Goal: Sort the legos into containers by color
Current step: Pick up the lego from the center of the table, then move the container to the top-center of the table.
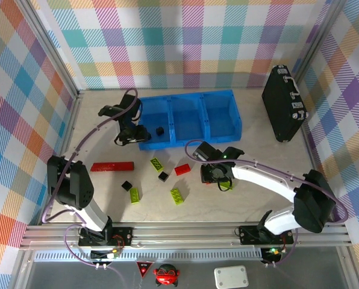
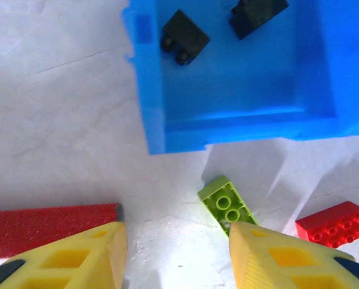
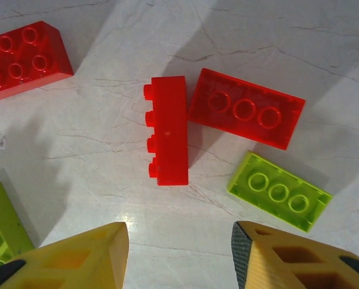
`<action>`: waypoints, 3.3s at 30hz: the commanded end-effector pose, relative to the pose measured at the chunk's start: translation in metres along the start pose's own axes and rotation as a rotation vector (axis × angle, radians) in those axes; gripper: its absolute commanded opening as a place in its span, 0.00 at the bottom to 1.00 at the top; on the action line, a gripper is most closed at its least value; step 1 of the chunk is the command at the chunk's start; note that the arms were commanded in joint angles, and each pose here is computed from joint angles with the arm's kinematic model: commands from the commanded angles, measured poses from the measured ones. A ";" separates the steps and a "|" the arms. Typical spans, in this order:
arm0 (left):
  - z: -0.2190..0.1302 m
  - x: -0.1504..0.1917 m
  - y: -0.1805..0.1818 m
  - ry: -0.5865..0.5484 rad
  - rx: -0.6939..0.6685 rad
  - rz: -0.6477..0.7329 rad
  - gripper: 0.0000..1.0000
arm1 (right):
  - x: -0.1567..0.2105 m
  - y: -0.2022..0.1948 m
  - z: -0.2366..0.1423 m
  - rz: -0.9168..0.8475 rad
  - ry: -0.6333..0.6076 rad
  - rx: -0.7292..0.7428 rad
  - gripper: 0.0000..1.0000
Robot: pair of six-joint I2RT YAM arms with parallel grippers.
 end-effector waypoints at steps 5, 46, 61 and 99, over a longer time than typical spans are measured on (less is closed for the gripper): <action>-0.013 0.022 0.025 -0.010 -0.051 0.016 0.48 | 0.005 0.007 0.022 -0.008 0.030 0.001 0.47; -0.008 0.058 0.042 0.067 -0.110 0.032 0.48 | 0.009 0.003 0.061 0.000 0.018 0.062 0.31; -0.013 0.051 0.045 0.027 -0.133 0.063 0.48 | 0.001 0.009 0.046 0.004 -0.002 0.044 0.27; 0.006 0.045 0.079 -0.069 -0.083 -0.014 0.48 | -0.158 -0.043 -0.018 -0.030 -0.106 -0.118 0.27</action>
Point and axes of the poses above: each hand's point on the last joint's axis, 136 mm out from that joint toward the fingers, its own z axis out along the fingers, its own y axis along the line the jaws close on, x = y × z, the point moved 4 cm from there along -z, back along the fingers, and after that the axes turned 9 degrees about z, right-handed, at the moved point
